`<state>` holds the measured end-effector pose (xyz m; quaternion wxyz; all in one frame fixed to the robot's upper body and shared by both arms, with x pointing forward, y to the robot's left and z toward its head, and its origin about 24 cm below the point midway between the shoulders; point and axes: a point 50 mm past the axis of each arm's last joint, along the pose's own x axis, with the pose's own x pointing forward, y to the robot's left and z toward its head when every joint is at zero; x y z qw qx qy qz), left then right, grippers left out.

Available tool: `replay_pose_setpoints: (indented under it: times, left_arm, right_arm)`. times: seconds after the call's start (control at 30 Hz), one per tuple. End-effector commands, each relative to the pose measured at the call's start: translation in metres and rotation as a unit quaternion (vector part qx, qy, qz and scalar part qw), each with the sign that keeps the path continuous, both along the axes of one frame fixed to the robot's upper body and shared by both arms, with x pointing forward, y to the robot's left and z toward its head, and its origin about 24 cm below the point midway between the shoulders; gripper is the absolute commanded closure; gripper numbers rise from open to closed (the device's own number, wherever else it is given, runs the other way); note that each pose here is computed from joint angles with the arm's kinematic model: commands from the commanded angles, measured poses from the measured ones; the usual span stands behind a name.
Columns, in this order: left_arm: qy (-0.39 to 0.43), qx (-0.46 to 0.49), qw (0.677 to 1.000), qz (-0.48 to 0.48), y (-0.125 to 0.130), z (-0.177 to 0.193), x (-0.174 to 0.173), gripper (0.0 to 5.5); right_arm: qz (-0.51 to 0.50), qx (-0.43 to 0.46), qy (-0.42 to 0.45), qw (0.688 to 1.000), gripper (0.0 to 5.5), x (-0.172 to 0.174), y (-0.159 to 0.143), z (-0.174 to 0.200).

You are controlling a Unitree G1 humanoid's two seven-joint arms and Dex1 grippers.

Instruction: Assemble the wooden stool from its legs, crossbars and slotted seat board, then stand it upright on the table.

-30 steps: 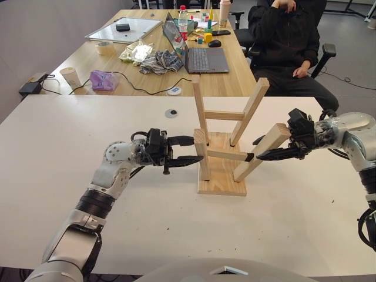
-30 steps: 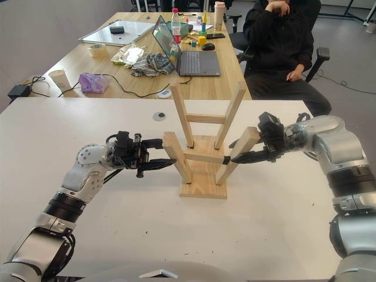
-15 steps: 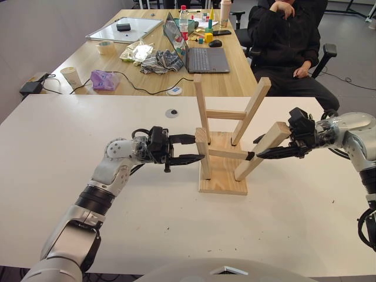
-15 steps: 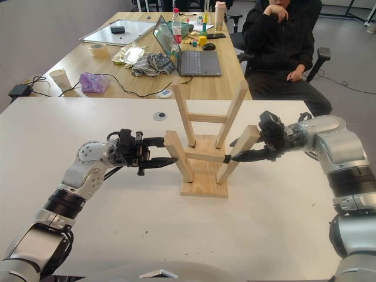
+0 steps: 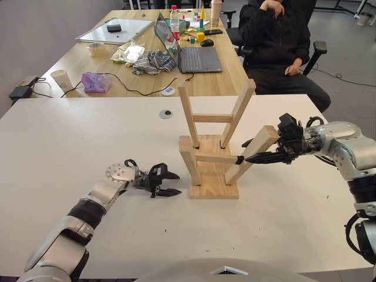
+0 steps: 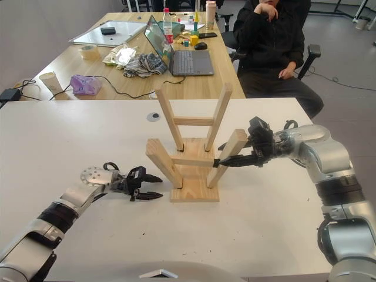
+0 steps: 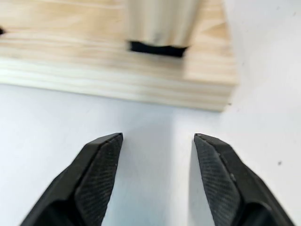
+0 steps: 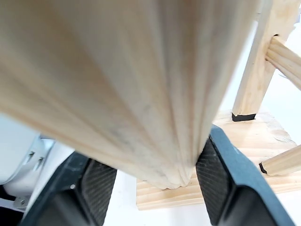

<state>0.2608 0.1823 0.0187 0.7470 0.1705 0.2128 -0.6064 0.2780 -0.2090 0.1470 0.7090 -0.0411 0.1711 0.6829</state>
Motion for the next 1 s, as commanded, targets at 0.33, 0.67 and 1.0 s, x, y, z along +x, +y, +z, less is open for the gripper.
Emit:
replay_pose_setpoints:
  times: [0.33,0.67,1.0]
  left_arm:
    - [-0.154,-0.322,0.905,0.231,0.042,0.133,0.033,2.71]
    - [-0.166,-0.351,0.894,0.225,0.038,0.146,0.037,2.69]
    - [-0.159,-0.360,0.892,0.224,0.038,0.144,0.040,2.69]
  right_arm:
    - [-0.060,0.090,0.007,0.994,3.15,-0.004,0.008,0.025]
    - [-0.005,0.016,0.036,0.999,2.14,-0.025,0.005,0.006]
    - [-0.029,0.123,-0.001,0.992,2.14,-0.008,-0.004,0.058]
